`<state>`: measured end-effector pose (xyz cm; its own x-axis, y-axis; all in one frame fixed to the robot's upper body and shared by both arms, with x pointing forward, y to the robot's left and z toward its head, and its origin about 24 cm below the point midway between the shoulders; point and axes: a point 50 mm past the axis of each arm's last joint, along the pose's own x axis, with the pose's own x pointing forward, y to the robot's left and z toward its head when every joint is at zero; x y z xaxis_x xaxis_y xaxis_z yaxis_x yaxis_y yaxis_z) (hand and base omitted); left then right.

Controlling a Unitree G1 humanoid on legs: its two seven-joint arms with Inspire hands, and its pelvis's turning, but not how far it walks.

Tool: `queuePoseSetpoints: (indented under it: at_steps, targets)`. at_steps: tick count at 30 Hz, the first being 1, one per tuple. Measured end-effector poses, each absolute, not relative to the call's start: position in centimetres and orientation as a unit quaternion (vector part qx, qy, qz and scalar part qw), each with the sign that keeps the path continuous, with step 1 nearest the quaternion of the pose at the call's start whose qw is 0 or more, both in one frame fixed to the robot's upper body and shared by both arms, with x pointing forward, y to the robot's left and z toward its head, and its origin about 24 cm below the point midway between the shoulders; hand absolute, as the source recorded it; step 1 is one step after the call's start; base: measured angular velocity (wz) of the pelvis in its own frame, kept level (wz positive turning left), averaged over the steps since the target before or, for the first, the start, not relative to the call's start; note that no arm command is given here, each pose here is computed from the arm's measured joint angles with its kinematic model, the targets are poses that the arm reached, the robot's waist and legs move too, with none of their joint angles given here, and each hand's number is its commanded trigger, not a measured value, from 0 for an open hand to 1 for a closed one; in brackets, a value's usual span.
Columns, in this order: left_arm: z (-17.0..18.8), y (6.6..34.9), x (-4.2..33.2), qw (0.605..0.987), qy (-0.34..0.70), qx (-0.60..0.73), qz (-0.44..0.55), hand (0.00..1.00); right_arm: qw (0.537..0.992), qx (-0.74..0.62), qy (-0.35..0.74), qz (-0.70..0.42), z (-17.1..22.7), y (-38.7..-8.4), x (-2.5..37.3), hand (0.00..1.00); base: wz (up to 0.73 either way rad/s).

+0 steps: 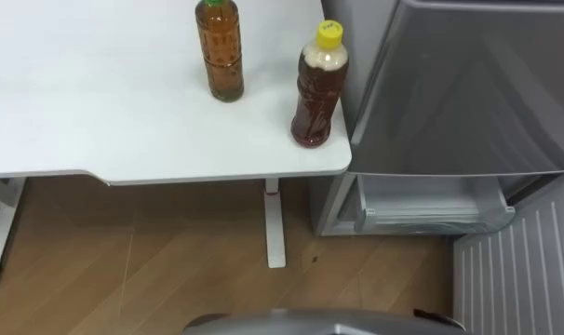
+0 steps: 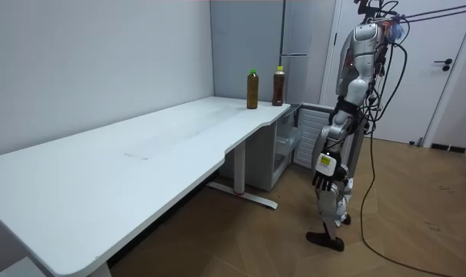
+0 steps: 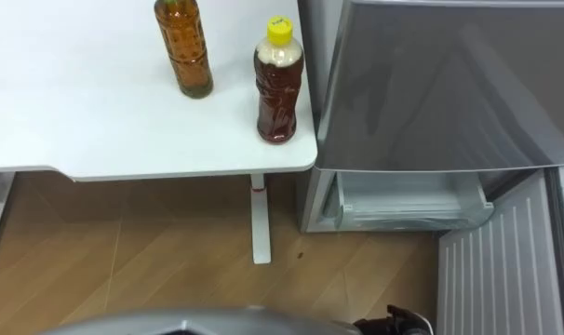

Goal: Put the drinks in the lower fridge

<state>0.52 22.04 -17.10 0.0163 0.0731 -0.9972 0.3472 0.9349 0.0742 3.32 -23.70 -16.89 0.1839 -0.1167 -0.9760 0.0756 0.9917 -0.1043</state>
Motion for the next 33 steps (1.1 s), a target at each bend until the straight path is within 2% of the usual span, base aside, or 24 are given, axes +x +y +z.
queuePoseSetpoints:
  at_steps: [21,33]
  targets:
    - [-17.11,21.97,0.63,0.697,0.695,0.146,-0.103,0.0,0.771,-0.01,0.635,-0.057,-16.89,-23.62,3.6,0.0,0.0]
    - [-17.14,22.45,0.05,0.693,0.7,0.165,-0.055,0.0,0.761,-0.012,0.644,-0.073,-16.93,-23.86,3.0,0.0,0.0]
